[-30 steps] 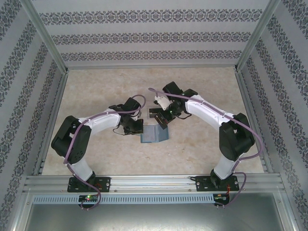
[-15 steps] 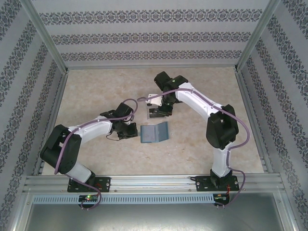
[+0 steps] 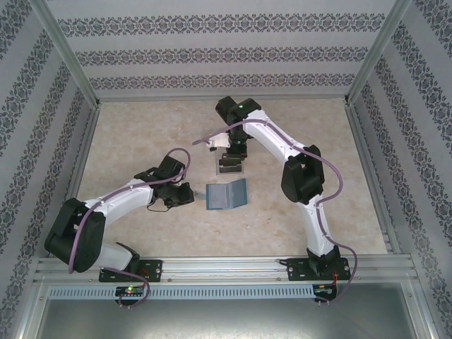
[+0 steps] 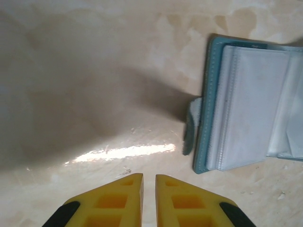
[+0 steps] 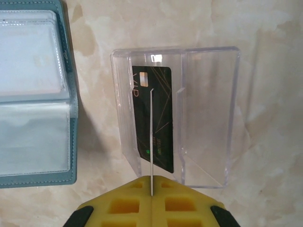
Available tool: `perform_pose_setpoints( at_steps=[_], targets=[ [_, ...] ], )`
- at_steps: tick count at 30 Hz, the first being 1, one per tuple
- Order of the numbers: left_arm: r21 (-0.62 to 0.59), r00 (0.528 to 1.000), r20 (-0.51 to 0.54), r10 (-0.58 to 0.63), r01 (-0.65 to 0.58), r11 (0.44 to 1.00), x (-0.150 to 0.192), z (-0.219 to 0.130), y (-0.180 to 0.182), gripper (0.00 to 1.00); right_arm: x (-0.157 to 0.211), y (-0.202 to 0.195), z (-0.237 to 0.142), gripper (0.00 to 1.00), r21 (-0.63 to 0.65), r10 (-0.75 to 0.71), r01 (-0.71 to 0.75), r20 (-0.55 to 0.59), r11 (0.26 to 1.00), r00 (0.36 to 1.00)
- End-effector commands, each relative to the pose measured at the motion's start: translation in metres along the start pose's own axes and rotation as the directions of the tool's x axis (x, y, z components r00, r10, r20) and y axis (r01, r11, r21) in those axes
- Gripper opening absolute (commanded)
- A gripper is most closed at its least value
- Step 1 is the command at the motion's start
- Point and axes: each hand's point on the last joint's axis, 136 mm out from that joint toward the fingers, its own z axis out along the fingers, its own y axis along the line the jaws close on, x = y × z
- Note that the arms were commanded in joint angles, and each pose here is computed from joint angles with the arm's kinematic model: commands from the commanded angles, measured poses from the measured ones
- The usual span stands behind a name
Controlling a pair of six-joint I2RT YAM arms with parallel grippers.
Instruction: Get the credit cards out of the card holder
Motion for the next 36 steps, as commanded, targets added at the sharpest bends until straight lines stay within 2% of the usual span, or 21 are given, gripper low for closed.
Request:
perform_pose_setpoints(
  at_steps=[1, 19, 30, 36],
  targets=[
    [0.015, 0.999, 0.039, -0.018, 0.018, 1.0, -0.009, -0.005, 0.0, 0.15, 0.006, 0.007, 0.007, 0.0, -0.048, -0.045, 0.042, -0.055, 0.998, 0.997],
    [0.02, 0.999, 0.04, -0.025, 0.024, 1.0, -0.01, -0.007, 0.001, 0.15, -0.009, 0.02, 0.037, 0.0, -0.147, -0.065, 0.061, -0.027, 0.987, 0.998],
    [0.019, 0.999, 0.04, -0.022, 0.022, 1.0, -0.012, -0.008, 0.0, 0.15, -0.014, 0.018, 0.037, 0.0, -0.137, -0.087, 0.082, -0.033, 0.987, 0.996],
    [0.022, 0.999, 0.037, -0.021, 0.02, 1.0, -0.013, -0.007, -0.002, 0.15, -0.017, 0.007, 0.01, 0.0, -0.064, -0.097, 0.096, -0.022, 0.993, 0.995]
  ],
)
